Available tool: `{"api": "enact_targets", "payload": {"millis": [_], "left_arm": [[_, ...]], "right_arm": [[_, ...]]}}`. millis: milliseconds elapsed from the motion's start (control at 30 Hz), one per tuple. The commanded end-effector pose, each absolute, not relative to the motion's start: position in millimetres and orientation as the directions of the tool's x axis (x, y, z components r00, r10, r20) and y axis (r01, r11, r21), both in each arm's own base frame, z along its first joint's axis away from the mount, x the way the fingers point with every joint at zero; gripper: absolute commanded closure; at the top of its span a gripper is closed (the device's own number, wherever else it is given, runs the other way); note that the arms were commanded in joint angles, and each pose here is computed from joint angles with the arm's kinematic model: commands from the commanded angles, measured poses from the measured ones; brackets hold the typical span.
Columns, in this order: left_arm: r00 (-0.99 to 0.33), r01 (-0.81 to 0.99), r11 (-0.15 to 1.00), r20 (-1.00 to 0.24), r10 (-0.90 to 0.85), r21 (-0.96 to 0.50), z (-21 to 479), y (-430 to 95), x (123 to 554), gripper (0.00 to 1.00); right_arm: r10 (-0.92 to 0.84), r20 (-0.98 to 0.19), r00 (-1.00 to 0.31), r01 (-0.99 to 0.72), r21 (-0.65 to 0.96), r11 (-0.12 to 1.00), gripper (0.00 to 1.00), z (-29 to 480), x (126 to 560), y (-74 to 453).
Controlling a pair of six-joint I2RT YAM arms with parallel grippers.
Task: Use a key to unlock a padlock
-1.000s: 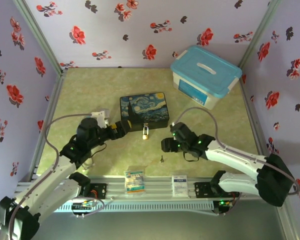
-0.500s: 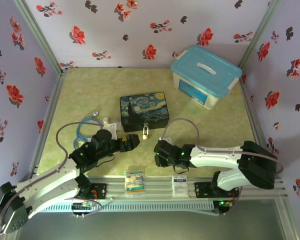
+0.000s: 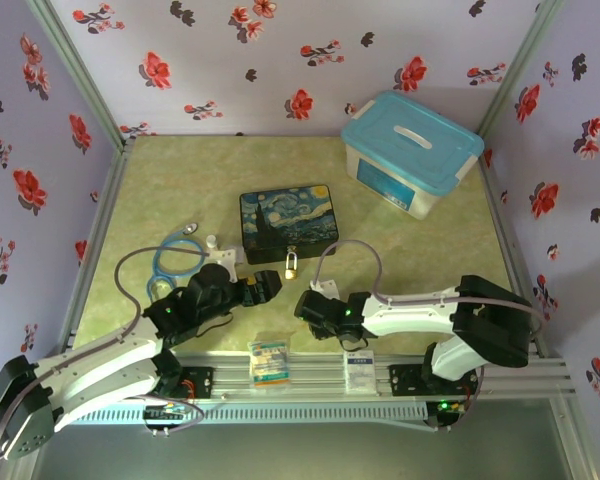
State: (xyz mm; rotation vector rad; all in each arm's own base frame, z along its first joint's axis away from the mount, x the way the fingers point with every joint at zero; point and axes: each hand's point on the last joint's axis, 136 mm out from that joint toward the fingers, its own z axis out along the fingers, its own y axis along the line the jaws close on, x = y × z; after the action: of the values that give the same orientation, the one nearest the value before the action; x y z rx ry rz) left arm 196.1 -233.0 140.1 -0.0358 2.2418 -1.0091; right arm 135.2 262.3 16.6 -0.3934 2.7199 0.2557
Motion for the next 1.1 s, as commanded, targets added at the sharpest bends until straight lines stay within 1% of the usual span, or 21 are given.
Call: {"api": "enact_targets", "payload": {"millis": [0,167,233,267,333,400,433,500,567,633,700,767,800,833,900,1000,1067], "left_arm": [[-0.766,0.232,0.695,-0.568,-0.3,-0.681,141.2,-234.6,197.6,0.0],[-0.768,0.236,0.694,-0.568,-0.296,-0.68,141.0,-237.2,197.4,0.0],[-0.769,0.238,0.695,-0.568,-0.291,-0.678,140.0,-238.2,197.2,0.0],[-0.771,0.238,0.695,-0.567,-0.29,-0.678,139.7,-238.7,197.3,0.0],[-0.772,0.238,0.697,-0.567,-0.286,-0.677,138.6,-239.7,196.9,0.0],[-0.772,0.24,0.695,-0.568,-0.287,-0.678,138.8,-240.7,197.2,0.0],[-0.773,0.24,0.694,-0.566,-0.287,-0.679,138.3,-241.0,197.2,0.0],[-0.771,0.244,0.688,-0.567,-0.29,-0.684,139.4,-242.3,197.0,0.0],[-0.77,0.246,0.685,-0.567,-0.292,-0.686,139.5,-242.8,196.8,0.0],[-0.769,0.248,0.683,-0.568,-0.293,-0.687,139.6,-243.4,196.7,0.0],[-0.769,0.25,0.684,-0.57,-0.29,-0.685,139.0,-243.8,197.2,0.0],[-0.77,0.247,0.684,-0.567,-0.291,-0.686,138.4,-244.5,197.4,0.0],[-0.771,0.247,0.683,-0.566,-0.291,-0.687,138.7,-244.8,197.3,0.0],[-0.772,0.244,0.684,-0.565,-0.292,-0.687,137.6,-244.6,197.5,0.0],[-0.773,0.242,0.685,-0.564,-0.292,-0.687,136.4,-244.4,197.2,0.0],[-0.775,0.241,0.686,-0.561,-0.29,-0.687,133.8,-243.8,195.8,0.0],[-0.776,0.239,0.685,-0.559,-0.291,-0.688,132.2,-243.4,195.5,0.0]], "right_arm": [[-0.235,-0.389,-0.891,-0.275,0.049,0.96,0.73,10.3,135.9,249.0],[-0.231,-0.393,-0.89,-0.267,0.038,0.963,0.78,12.1,135.0,243.4],[-0.229,-0.401,-0.887,-0.266,0.037,0.963,0.83,16.2,135.5,240.9],[-0.226,-0.405,-0.886,-0.264,0.041,0.964,0.83,18.5,135.5,239.3],[-0.22,-0.414,-0.883,-0.262,0.048,0.964,0.81,22.1,135.4,236.9],[-0.22,-0.41,-0.885,-0.26,0.043,0.965,0.74,24.2,134.0,232.1],[-0.219,-0.427,-0.877,-0.253,0.023,0.967,0.71,26.9,137.1,228.2],[-0.219,-0.431,-0.875,-0.243,0.0,0.97,0.68,30.5,138.0,220.7],[-0.212,-0.441,-0.872,-0.239,0.006,0.971,0.64,33.5,137.9,217.5],[-0.2,-0.458,-0.866,-0.244,0.038,0.969,0.59,36.9,139.1,221.8],[-0.186,-0.467,-0.864,-0.249,0.075,0.966,0.52,38.8,139.9,230.4],[-0.174,-0.462,-0.87,-0.254,0.117,0.96,0.48,37.8,139.5,242.1],[-0.166,-0.465,-0.87,-0.251,0.128,0.96,0.49,36.0,140.8,247.2],[-0.168,-0.442,-0.881,-0.253,0.14,0.957,0.49,32.3,137.6,251.6],[-0.171,-0.436,-0.884,-0.241,0.112,0.964,0.53,25.9,139.5,251.3],[-0.192,-0.455,-0.87,-0.214,-0.003,0.977,0.57,19.4,149.0,238.7],[-0.215,-0.453,-0.865,-0.216,-0.051,0.975,0.58,16.4,152.0,236.4]]}}
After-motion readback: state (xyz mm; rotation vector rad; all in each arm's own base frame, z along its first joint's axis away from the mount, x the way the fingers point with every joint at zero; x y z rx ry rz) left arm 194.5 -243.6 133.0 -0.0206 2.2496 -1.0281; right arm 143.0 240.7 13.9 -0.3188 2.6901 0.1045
